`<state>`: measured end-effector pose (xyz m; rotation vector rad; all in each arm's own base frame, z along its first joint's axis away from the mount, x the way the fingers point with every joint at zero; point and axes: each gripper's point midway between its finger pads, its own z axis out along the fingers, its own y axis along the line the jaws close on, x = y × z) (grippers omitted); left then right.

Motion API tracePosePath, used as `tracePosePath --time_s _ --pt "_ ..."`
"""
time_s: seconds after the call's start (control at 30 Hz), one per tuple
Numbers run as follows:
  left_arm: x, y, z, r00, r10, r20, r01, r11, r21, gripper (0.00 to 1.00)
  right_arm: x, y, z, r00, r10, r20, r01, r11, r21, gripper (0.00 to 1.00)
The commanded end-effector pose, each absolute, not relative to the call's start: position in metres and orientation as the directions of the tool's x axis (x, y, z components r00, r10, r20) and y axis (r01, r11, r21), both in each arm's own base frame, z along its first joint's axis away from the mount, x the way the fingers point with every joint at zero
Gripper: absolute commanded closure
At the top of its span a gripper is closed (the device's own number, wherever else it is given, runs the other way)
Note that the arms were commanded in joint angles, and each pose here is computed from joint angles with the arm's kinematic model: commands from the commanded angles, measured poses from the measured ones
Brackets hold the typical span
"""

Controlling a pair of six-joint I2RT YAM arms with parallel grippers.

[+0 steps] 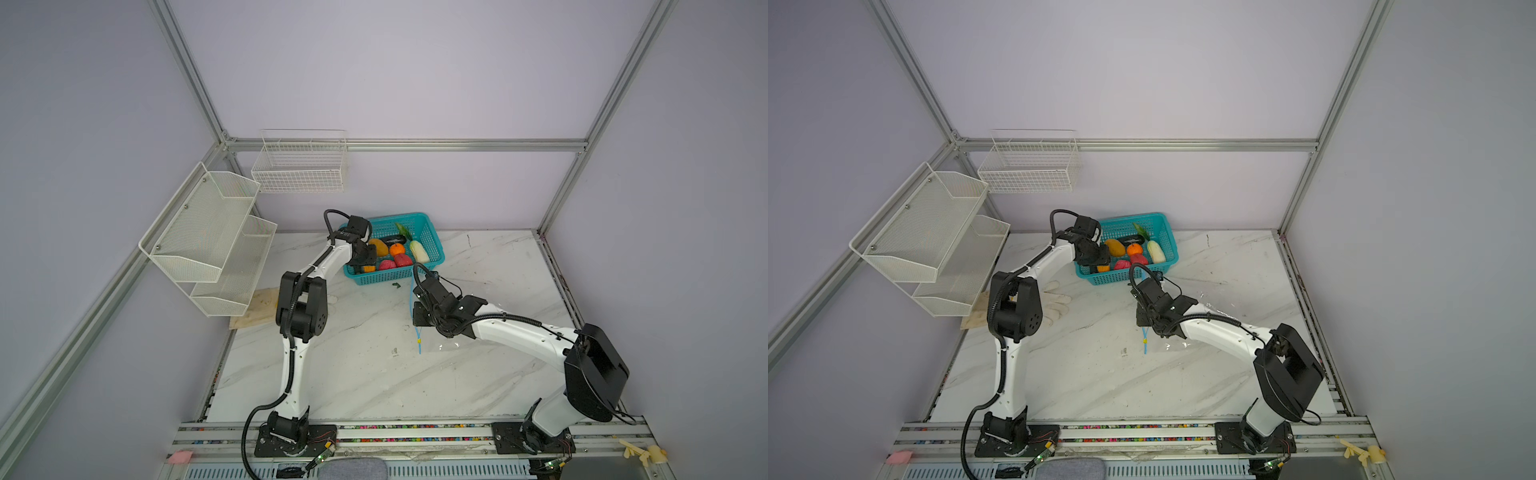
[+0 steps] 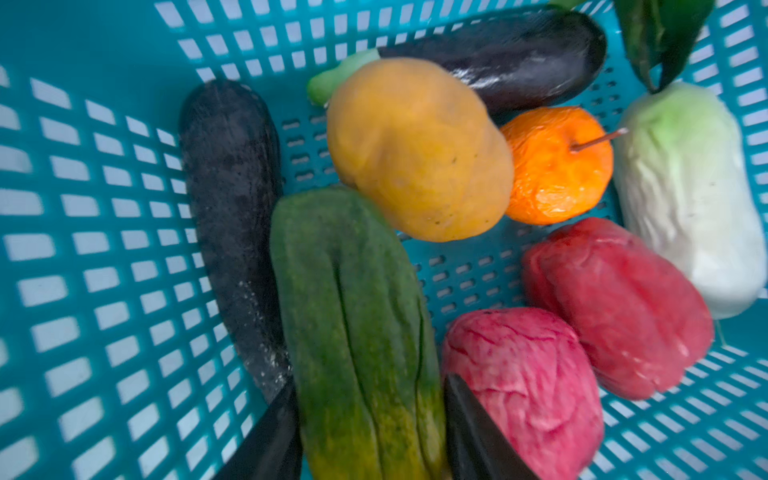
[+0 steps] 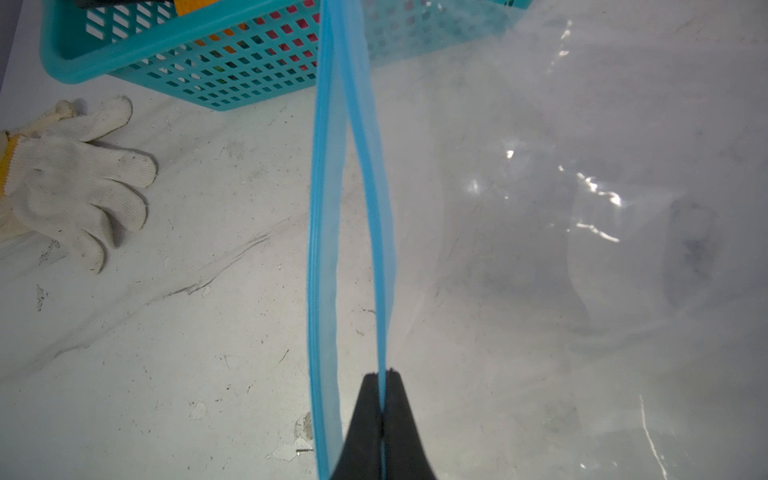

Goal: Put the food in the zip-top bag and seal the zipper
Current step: 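Lower the left gripper onto the green papaya and close it, then lift the green papaya out of the basket with the left gripper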

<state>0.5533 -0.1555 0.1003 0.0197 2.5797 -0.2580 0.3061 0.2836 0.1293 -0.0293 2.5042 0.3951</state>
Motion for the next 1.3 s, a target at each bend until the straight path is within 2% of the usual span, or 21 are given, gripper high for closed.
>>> tracePosePath --time_s 0.0,0.47,0.77,0.93,1.27 --pt "0.552 -0.154 0.133 -0.816 -0.072 -0.573 0.07 0.972 -0.223 0.5 0.309 0.283 0.147 -0.8 0.1 -0.591 -0.108 0.946 0.307 1.0" --pt "0.528 -0.146 0.168 -0.785 -0.119 -0.608 0.07 0.958 -0.277 0.52 0.309 0.286 0.15 -0.8 0.112 -0.59 -0.111 0.938 0.328 1.0" --pt "0.501 -0.159 0.205 -0.772 -0.154 -0.616 0.128 0.912 -0.389 0.56 0.31 0.291 0.154 -0.8 0.119 -0.588 -0.116 0.931 0.347 1.0" --pt "0.479 -0.175 0.227 -0.773 -0.186 -0.607 0.188 0.846 -0.499 0.57 0.312 0.294 0.159 -0.798 0.129 -0.588 -0.123 0.921 0.37 1.0" --pt "0.42 -0.208 0.25 -0.79 -0.261 -0.554 0.303 0.62 -0.724 0.62 0.315 0.297 0.169 -0.8 0.172 -0.574 -0.143 0.876 0.461 1.0"
